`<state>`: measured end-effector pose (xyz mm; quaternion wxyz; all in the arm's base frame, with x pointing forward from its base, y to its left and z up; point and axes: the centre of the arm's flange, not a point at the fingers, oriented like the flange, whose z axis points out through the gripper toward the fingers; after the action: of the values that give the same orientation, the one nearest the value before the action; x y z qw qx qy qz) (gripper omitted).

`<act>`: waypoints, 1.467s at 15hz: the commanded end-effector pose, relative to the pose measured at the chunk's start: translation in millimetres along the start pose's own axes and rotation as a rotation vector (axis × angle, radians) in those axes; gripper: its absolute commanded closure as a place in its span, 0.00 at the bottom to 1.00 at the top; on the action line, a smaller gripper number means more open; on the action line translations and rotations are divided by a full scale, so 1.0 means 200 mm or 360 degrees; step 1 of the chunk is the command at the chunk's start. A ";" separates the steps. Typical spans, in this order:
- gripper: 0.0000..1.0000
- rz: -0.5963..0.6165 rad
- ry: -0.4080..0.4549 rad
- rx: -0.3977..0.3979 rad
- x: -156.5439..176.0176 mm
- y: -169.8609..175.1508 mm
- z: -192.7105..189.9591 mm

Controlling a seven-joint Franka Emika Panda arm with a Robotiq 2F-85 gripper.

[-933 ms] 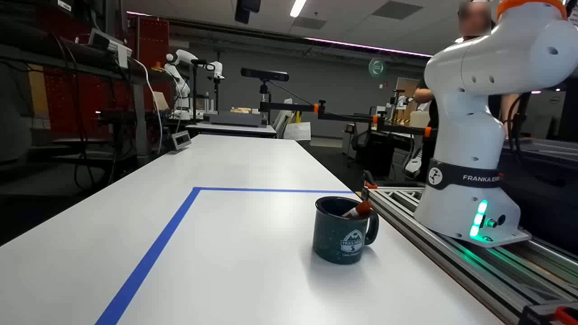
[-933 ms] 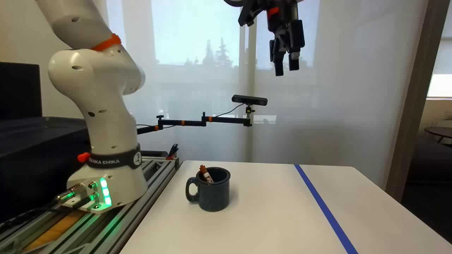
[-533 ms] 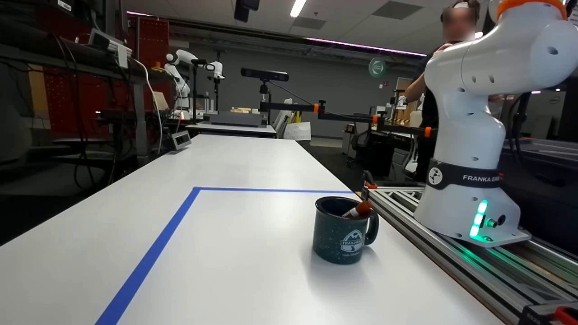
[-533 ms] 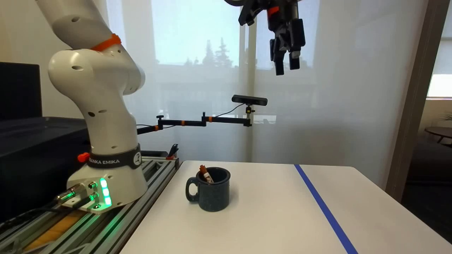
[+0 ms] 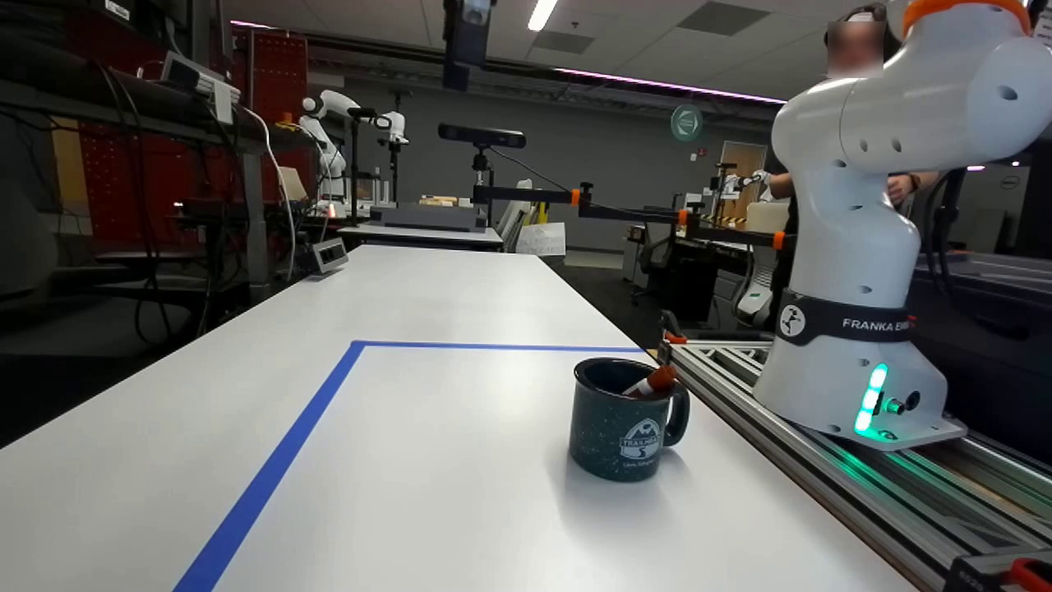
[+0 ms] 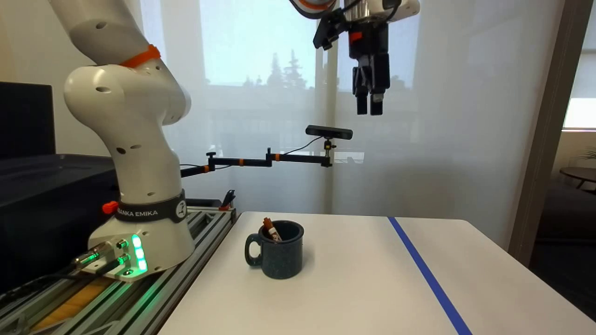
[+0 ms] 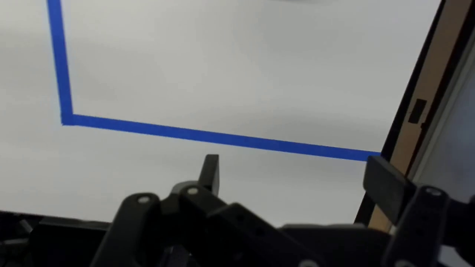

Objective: Remove the marker from the mug

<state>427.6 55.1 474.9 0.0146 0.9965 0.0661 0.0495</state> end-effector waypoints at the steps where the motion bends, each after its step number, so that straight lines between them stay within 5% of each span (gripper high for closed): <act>1: 0.00 0.0141 -0.0032 0.0253 -0.10 -0.13 0.26; 7: 0.00 0.0342 -0.0183 0.0551 -0.27 -0.33 0.60; 12: 0.00 0.0515 -0.0364 0.0741 -0.49 -0.42 0.67; 22: 0.00 0.0748 -0.0646 0.0792 -0.77 -0.42 0.62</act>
<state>333.2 128.9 327.8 -0.2209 0.9550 -0.1359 -0.1443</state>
